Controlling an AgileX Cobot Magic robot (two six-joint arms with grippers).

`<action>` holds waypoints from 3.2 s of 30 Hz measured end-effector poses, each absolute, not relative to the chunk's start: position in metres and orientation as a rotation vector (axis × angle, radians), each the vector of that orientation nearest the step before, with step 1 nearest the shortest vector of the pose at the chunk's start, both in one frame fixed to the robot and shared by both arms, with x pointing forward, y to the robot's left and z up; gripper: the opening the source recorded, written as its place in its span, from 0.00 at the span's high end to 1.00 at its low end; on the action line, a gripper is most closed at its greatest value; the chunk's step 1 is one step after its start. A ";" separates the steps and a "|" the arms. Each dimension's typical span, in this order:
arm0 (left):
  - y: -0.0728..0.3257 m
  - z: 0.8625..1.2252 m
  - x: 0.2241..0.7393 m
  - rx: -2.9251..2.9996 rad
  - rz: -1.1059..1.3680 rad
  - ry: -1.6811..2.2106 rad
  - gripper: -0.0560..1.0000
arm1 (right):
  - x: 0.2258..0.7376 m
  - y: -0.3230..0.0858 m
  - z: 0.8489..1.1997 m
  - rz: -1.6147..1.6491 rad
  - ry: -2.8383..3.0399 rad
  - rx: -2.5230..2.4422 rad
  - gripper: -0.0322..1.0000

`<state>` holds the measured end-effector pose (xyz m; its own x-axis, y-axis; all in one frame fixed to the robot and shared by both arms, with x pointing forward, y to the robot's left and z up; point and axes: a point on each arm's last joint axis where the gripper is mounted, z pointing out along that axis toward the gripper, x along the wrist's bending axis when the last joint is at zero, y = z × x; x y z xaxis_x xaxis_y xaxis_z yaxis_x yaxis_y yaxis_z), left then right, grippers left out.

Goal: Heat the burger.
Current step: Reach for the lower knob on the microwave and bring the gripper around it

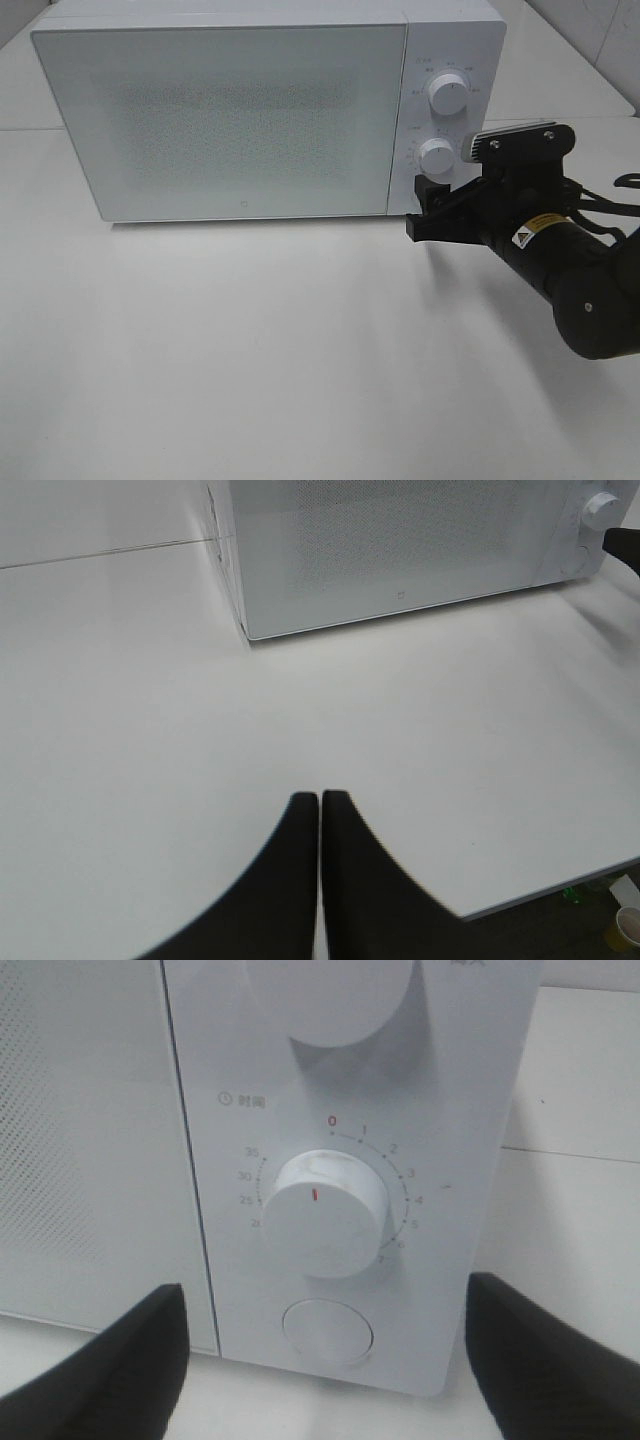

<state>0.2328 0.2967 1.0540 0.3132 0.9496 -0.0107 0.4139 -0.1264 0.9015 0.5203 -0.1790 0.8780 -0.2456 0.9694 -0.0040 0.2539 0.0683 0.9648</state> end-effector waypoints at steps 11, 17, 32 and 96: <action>0.297 1.054 0.233 1.704 0.768 1.241 0.95 | 0.539 -0.174 0.885 1.253 1.522 1.258 0.29; 0.297 1.054 0.233 1.704 0.768 1.241 0.95 | 0.547 -0.169 0.890 1.265 1.512 1.259 0.29; 0.297 1.054 0.233 1.704 0.768 1.241 0.95 | 0.547 -0.171 0.887 1.229 1.530 1.288 0.29; 0.297 1.054 0.233 1.704 0.768 1.241 0.95 | 0.555 -0.164 0.882 1.313 1.492 1.459 0.58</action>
<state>0.2328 0.2967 1.0540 0.3132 0.9496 -0.0107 0.4139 -0.1264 0.9015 0.5551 -0.1639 0.8821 -0.1566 0.9707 0.1822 0.3043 -0.1280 0.9439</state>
